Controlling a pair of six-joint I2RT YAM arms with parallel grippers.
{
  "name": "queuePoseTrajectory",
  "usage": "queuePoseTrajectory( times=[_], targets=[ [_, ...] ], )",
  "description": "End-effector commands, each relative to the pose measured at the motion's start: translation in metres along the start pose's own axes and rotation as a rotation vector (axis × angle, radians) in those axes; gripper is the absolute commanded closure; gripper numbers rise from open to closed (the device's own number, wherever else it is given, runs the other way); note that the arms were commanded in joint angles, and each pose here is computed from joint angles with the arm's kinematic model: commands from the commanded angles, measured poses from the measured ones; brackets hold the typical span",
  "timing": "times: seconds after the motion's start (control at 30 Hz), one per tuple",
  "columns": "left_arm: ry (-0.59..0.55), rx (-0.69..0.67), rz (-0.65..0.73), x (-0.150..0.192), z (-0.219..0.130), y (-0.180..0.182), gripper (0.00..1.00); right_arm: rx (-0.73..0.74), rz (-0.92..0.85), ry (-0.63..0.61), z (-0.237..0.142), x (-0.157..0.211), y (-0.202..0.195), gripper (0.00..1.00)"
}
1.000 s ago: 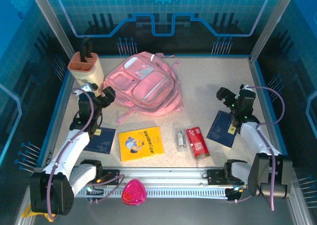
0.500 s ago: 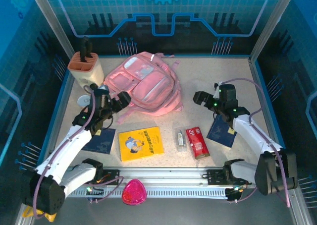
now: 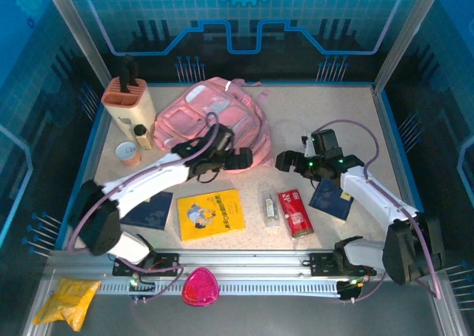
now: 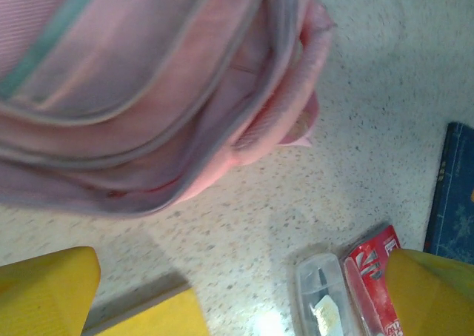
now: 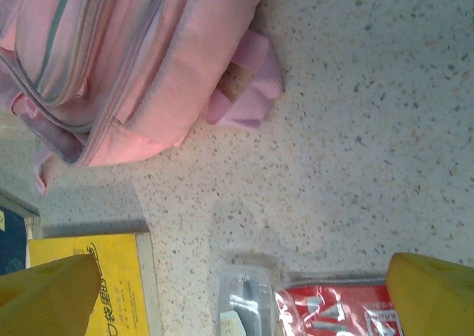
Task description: Pack the student bag
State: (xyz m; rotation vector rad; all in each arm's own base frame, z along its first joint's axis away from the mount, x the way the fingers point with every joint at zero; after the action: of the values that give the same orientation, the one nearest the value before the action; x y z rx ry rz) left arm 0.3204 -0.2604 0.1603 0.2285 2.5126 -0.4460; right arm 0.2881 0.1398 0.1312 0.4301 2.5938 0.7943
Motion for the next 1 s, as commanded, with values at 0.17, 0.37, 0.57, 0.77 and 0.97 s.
queuePoseTrajectory(
  times=[0.17, 0.37, 0.57, 0.77, 0.97],
  targets=[
    [0.093, -0.076, 0.198, -0.025, 0.063, -0.032, 0.10, 0.014, 0.059, 0.005, -0.024, -0.005, -0.004, 0.00],
    [0.108, -0.145, 0.268, -0.044, 0.100, -0.035, 0.18, 0.000, 0.089, -0.034, -0.037, -0.014, -0.010, 0.00],
    [0.127, -0.207, 0.289, -0.053, 0.135, -0.033, 0.25, -0.043, 0.105, -0.075, -0.048, -0.022, -0.008, 0.00],
    [0.157, -0.236, 0.287, -0.055, 0.161, -0.030, 0.43, -0.048, 0.098, -0.110, -0.056, -0.027, -0.008, 0.00],
    [0.164, -0.214, 0.313, -0.050, 0.174, -0.031, 0.71, -0.048, 0.096, -0.131, -0.061, -0.028, -0.009, 0.00]
  ],
)
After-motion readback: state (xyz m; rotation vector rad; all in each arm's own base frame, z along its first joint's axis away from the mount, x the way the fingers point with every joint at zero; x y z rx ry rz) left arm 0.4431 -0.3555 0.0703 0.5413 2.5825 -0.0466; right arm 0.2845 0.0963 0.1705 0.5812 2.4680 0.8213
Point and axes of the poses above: each hand's point on the last joint's axis, 136 mm out from that joint toward the fingers, its own z axis out along the fingers, its own y axis along the line the jaws close on, x = y × z, the point moved 1 cm from there along -z, back along the fingers, and after that the axes turned 11 degrees about z, right-handed, at the moved point
